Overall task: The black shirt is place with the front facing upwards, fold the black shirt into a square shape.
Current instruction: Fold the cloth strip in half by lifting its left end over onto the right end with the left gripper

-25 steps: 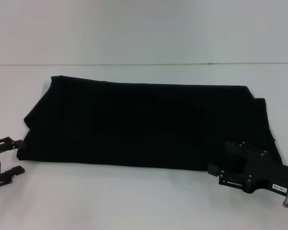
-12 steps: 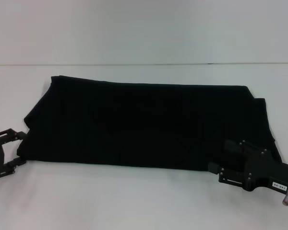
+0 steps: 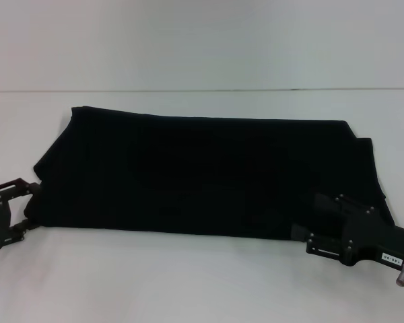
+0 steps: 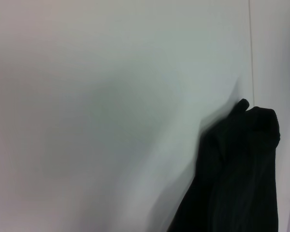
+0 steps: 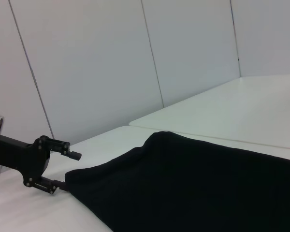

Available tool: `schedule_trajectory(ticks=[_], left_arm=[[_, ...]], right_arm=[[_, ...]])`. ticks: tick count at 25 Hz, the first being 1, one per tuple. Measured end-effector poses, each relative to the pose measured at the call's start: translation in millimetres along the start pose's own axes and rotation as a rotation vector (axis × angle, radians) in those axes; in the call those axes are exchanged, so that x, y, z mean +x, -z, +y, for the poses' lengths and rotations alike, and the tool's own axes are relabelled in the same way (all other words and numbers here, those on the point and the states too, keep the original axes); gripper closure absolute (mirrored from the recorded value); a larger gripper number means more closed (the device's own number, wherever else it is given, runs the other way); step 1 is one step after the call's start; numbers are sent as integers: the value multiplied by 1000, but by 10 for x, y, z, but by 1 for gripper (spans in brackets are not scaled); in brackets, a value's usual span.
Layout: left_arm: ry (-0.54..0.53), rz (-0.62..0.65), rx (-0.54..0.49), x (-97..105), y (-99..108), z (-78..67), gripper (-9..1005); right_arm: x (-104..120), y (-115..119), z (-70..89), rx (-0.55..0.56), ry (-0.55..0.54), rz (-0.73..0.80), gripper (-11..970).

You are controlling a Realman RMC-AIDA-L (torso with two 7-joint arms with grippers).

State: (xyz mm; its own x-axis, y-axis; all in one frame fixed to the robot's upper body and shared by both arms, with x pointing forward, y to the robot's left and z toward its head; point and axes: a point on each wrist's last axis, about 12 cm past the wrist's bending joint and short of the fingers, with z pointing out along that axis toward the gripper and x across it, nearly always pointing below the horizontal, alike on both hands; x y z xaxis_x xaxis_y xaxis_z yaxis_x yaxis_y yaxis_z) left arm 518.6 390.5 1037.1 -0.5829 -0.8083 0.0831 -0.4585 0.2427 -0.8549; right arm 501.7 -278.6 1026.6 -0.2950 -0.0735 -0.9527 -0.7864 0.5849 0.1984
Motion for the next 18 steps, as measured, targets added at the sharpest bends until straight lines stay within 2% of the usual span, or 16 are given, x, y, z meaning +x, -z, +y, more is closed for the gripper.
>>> schedule_trajectory(ticks=[11, 17, 18], left_arm=[[-98, 3, 8, -31, -79, -133, 285], [-191, 22, -41, -30, -113, -143, 287], [-196, 22, -50, -28, -120, -138, 334]], right_arm=[[-13, -8, 5, -8, 1, -5, 32], [-25, 13, 14, -11, -5, -25, 32], [-27, 17, 14, -11, -6, -28, 32]])
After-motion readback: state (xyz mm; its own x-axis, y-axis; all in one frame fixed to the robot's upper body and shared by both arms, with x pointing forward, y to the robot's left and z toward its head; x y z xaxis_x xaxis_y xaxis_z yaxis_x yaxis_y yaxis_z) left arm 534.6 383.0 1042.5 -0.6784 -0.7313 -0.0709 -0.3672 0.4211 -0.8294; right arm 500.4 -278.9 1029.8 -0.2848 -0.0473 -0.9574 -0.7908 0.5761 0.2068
